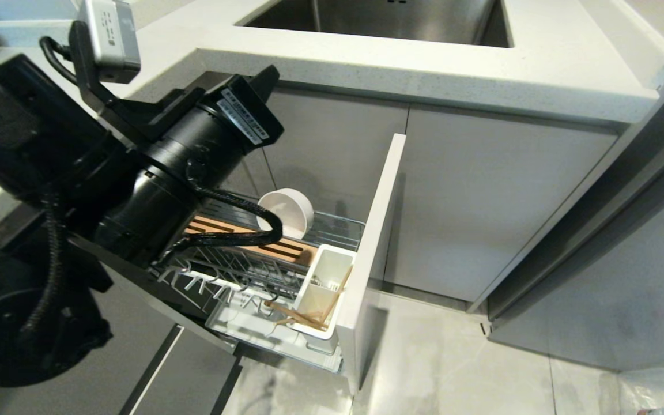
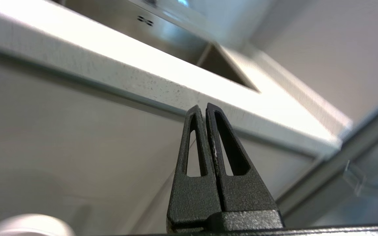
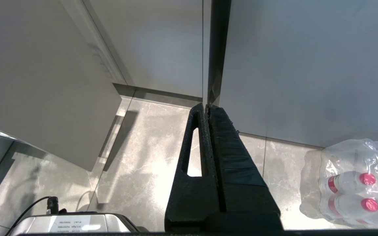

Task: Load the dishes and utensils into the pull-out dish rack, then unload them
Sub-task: Pick up the chopsticks and place it in the cupboard

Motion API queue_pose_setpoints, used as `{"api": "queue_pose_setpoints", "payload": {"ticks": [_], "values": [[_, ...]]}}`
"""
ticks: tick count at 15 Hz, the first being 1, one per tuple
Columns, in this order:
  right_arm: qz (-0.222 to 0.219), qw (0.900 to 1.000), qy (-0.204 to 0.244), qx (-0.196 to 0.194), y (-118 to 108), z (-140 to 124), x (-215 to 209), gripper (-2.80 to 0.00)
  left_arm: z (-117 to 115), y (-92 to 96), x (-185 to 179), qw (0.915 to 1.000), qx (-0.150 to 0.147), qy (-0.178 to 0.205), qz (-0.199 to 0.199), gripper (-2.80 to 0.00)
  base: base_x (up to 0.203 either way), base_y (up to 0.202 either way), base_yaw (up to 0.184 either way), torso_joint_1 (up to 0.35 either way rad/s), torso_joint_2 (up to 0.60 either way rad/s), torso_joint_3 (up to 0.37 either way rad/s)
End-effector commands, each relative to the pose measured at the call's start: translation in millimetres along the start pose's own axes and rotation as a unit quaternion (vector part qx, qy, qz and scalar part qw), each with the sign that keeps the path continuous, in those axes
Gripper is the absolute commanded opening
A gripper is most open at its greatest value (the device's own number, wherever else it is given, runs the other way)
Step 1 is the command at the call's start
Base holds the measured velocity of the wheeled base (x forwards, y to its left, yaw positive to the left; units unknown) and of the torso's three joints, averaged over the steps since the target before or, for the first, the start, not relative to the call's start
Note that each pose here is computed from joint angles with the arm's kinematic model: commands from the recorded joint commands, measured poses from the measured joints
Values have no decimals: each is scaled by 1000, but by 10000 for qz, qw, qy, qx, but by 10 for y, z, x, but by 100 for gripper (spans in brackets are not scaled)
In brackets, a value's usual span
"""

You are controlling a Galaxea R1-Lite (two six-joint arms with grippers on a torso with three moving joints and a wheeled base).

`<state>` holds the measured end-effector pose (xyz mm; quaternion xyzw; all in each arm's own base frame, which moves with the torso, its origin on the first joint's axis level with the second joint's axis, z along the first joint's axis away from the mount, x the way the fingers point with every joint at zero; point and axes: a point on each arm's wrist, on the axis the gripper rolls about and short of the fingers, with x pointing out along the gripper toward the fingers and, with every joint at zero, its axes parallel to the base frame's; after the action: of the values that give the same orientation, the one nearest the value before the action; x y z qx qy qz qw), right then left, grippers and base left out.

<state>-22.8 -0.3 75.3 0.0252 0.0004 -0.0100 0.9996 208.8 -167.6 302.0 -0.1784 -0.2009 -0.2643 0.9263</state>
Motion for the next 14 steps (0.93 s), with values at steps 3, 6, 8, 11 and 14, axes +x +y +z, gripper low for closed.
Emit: {"api": "queue_pose_setpoints", "payload": {"ticks": [3, 6, 8, 11, 14], "values": [[0, 10000, 8, 1, 0, -4, 1, -280, 502, 78, -243, 9954, 875, -117, -374, -280, 0, 0, 0, 0, 0, 0], [0, 10000, 8, 1, 0, -4, 1, -280, 793, 191, -440, 9826, 1793, 84, -470, -280, 0, 0, 0, 0, 0, 0], [0, 10000, 8, 1, 0, -4, 1, -280, 975, 318, -602, 9741, 2236, 167, -302, -280, 0, 0, 0, 0, 0, 0], [0, 10000, 8, 1, 0, -4, 1, -280, 1258, 495, -854, 9616, 2727, 164, 277, -280, 0, 0, 0, 0, 0, 0], [0, 10000, 8, 1, 0, -4, 1, -280, 1548, 575, -1046, 9449, 3108, 207, 1008, -280, 0, 0, 0, 0, 0, 0]]}}
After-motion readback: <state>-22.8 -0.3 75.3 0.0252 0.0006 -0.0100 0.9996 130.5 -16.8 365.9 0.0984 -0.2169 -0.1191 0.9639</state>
